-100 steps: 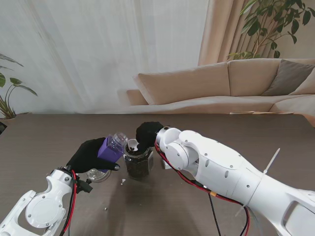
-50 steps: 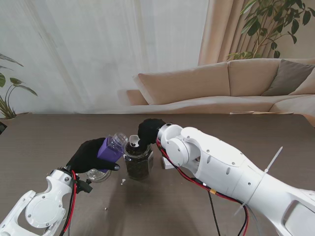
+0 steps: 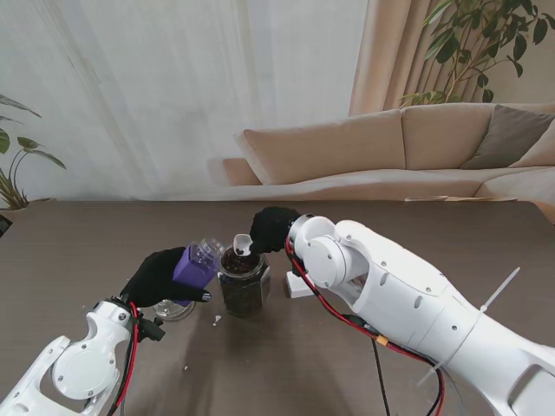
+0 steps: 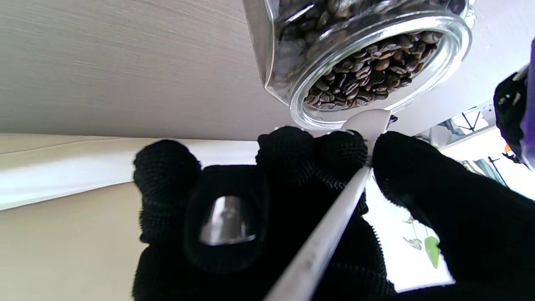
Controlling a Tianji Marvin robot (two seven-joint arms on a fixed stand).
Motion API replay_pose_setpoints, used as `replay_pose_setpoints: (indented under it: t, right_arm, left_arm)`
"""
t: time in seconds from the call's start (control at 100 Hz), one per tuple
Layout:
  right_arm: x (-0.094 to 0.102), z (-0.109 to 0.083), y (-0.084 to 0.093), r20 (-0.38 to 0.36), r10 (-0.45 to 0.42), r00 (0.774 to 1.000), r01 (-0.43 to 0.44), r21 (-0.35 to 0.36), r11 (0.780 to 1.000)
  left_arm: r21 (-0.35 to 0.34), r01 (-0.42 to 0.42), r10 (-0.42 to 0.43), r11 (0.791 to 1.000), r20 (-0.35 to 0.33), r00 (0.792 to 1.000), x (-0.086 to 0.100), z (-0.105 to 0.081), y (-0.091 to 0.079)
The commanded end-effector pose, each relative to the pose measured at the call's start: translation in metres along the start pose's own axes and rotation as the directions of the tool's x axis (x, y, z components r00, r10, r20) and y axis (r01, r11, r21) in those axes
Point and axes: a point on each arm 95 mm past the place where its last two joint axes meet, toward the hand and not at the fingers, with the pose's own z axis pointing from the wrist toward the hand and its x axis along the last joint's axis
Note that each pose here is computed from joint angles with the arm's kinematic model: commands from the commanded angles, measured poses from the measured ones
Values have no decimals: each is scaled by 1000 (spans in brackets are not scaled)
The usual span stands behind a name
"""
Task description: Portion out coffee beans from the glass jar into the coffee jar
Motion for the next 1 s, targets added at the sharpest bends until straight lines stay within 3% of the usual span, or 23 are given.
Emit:
replay_pose_setpoints:
  t: [0.0,0.58,0.99]
  right_arm:
    - [1,-3,0,-3,7,1000,-7,9,1000]
    - [12,-32,35,-24,59,998,-61,-73,995]
    - [27,-39,36,-81,55,995,-62,-94,994]
  left_arm:
    - [-18,8,-8,1000,16,1000,-3,-1,6]
    - [-50,28,-26,998,40,999,-7,11,16]
    - [-48,40,-39,998,15,999,-2,22,15]
